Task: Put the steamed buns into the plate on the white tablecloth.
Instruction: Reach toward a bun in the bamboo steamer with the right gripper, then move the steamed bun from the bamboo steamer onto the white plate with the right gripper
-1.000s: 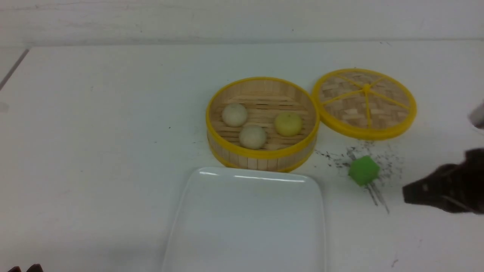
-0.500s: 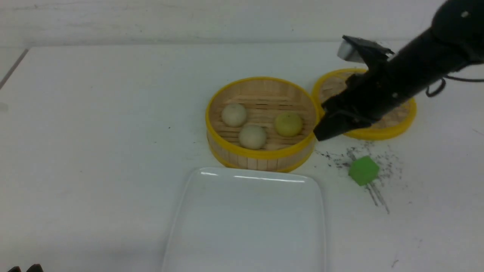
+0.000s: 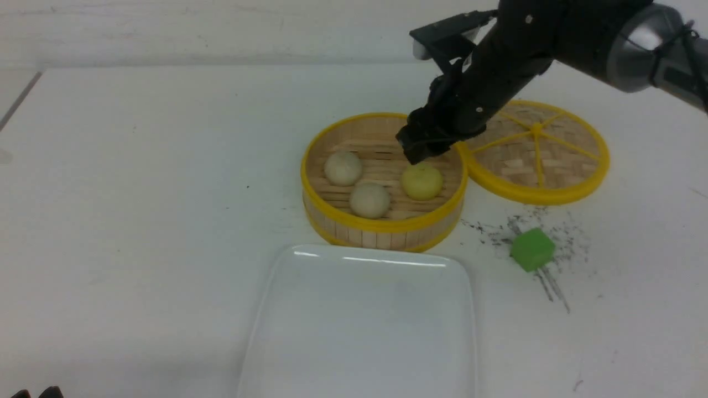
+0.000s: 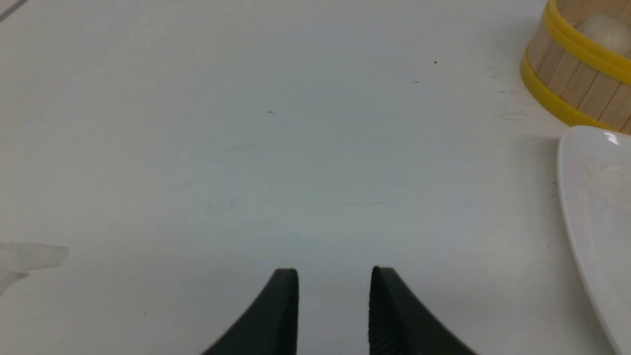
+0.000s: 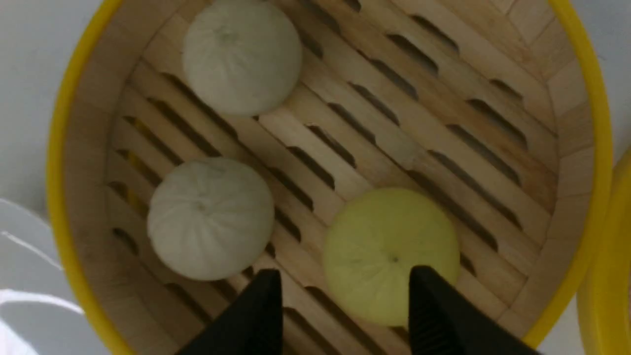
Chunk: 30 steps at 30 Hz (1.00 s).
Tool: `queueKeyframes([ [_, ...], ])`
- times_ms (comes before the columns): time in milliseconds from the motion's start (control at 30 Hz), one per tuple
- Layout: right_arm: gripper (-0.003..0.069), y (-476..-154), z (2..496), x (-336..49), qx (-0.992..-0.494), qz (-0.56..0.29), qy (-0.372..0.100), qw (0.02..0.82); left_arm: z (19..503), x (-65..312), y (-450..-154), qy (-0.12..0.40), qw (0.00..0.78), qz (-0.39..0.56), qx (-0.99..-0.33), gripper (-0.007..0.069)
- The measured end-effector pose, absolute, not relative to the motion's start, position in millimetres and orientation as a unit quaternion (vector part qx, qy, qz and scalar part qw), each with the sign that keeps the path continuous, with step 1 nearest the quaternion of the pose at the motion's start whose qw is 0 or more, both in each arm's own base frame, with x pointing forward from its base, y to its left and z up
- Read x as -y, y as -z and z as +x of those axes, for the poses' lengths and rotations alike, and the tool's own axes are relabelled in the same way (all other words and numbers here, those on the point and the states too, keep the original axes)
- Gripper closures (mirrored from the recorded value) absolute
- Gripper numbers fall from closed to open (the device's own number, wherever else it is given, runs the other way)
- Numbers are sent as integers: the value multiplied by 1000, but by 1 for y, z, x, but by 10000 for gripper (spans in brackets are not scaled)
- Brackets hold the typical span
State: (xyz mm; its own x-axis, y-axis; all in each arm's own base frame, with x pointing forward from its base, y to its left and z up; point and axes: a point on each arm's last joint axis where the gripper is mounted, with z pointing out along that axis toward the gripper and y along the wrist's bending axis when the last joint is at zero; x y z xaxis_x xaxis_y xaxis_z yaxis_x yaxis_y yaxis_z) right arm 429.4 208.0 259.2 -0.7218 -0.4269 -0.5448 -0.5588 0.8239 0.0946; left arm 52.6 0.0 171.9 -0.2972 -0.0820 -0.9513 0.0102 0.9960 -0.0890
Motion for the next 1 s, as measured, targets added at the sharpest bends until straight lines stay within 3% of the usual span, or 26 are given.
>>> queueKeyframes([
  [200, 267, -231, 441, -209, -922, -270, -108, 256, 53, 0, -172, 39, 592, -22, -804, 387],
  [367, 344, -209, 449, -212, -924, -268, -103, 253, 53, 0, -172, 39, 592, -22, -804, 386],
  [533, 591, -210, 449, -211, -924, -270, -100, 252, 53, 0, -172, 39, 592, -22, -804, 386],
  [600, 648, -219, 445, -210, -924, -273, -99, 249, 53, 0, -172, 39, 593, -22, -804, 386],
  [700, 650, -238, 437, -207, -924, -277, -101, 245, 53, 0, -172, 39, 593, -22, -804, 386],
  [933, 650, -338, 374, -191, -919, -290, -156, 216, 53, 0, -172, 38, 593, -22, -804, 386],
  [1000, 646, -353, 359, -190, -916, -293, -180, 206, 53, 0, -172, 38, 593, -22, -804, 386],
])
